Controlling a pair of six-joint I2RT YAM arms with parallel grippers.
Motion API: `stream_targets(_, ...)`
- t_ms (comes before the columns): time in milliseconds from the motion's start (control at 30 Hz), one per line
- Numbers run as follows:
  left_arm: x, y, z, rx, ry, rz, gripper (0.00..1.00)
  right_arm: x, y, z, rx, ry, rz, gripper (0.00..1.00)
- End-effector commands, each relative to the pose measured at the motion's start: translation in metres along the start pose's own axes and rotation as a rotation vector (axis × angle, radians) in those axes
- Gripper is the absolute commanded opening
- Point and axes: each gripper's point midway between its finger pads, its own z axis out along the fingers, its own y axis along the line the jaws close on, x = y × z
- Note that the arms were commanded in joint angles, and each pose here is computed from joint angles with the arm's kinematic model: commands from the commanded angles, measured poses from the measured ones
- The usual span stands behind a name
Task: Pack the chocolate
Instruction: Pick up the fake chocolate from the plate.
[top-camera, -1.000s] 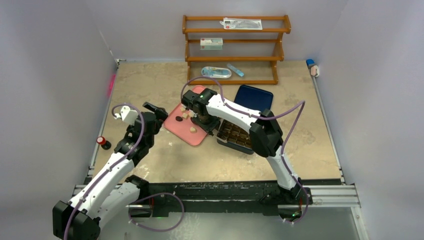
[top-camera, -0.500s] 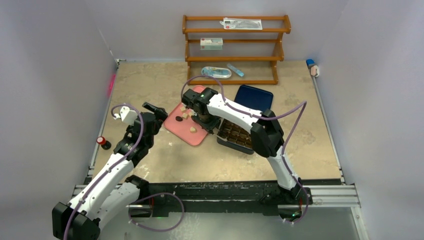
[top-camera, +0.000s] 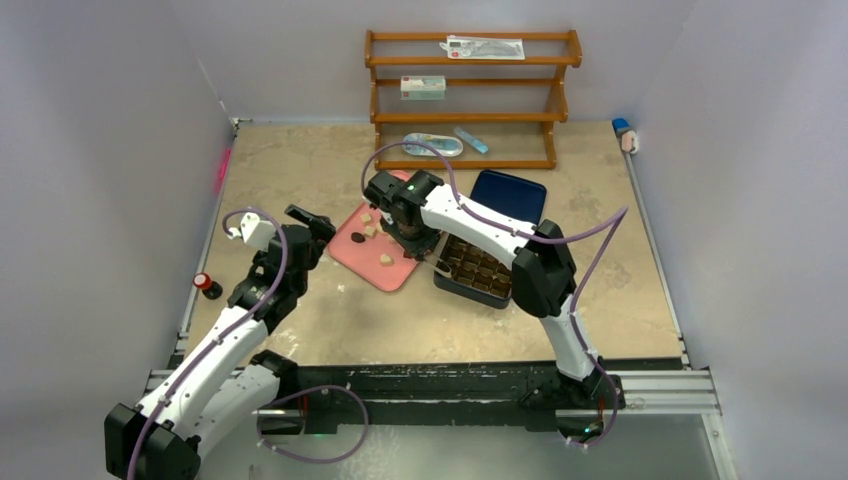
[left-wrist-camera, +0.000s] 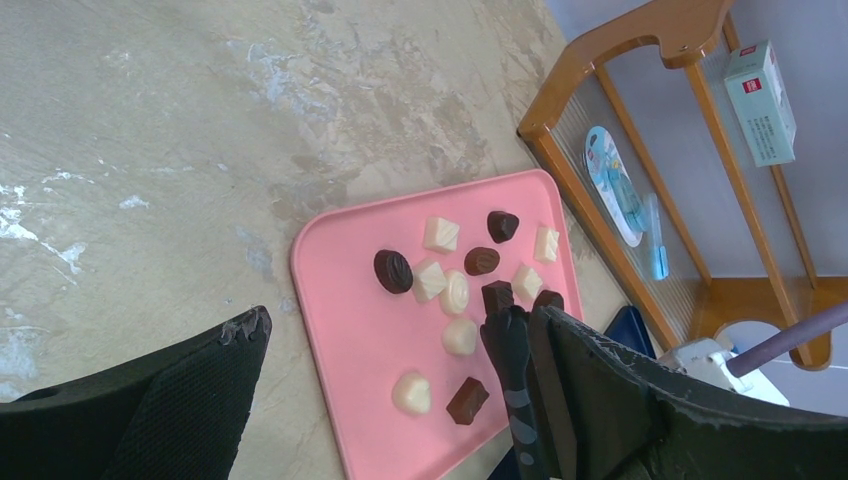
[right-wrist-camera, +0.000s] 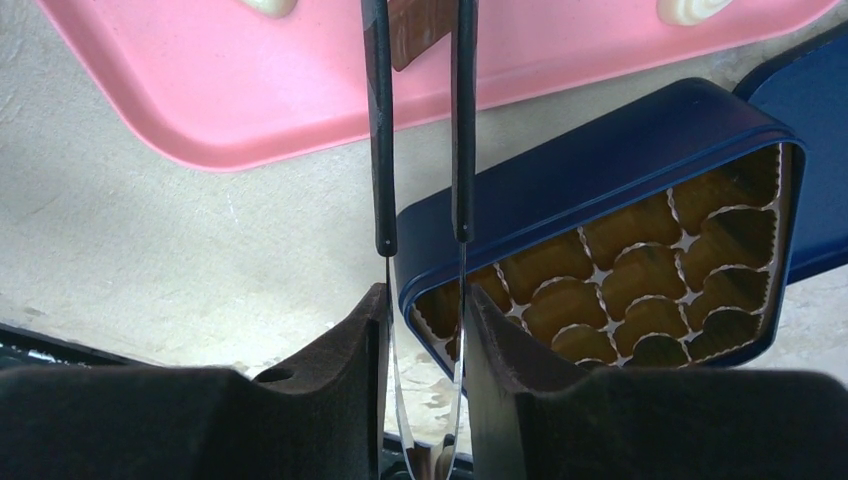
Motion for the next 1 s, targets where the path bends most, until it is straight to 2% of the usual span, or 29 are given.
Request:
stream_targets(0, -0.002, 0.000, 0.002, -0.002, -0.007, -0.008, 1.00, 0.007, 0.001, -0.019, -0.027, -0.008, 0.013, 0.12)
stream_targets(67, -0.002, 0.000, 0.002, -0.003, -0.006, -0.006, 1.00, 0.009, 0.003, -0.020, -0.041, -0.008, 0.010, 0.28)
stream_targets(133, -0.002, -0.002, 0.003, -0.001, -0.006, -0.006, 1.00, 0.010, 0.007, -0.021, -0.067, -0.007, 0.003, 0.38)
stream_targets(233, -0.003, -0.003, 0.003, 0.001, -0.008, -0.003, 1.00, 0.009, 0.009, -0.022, -0.080, -0.014, -0.002, 0.41)
stream_targets(300, -0.004, -0.003, 0.002, 0.001, -0.011, -0.002, 1.00, 0.009, 0.010, -0.021, -0.084, -0.012, -0.008, 0.46)
stream_targets(667, -0.006, -0.005, 0.002, 0.004, -0.019, 0.001, 1.00, 0.008, 0.005, -0.014, -0.072, -0.001, 0.008, 0.45)
stream_targets(967, -0.002, -0.001, 0.005, -0.003, -0.013, 0.003, 1.00, 0.006, -0.003, -0.001, -0.052, 0.014, 0.024, 0.36)
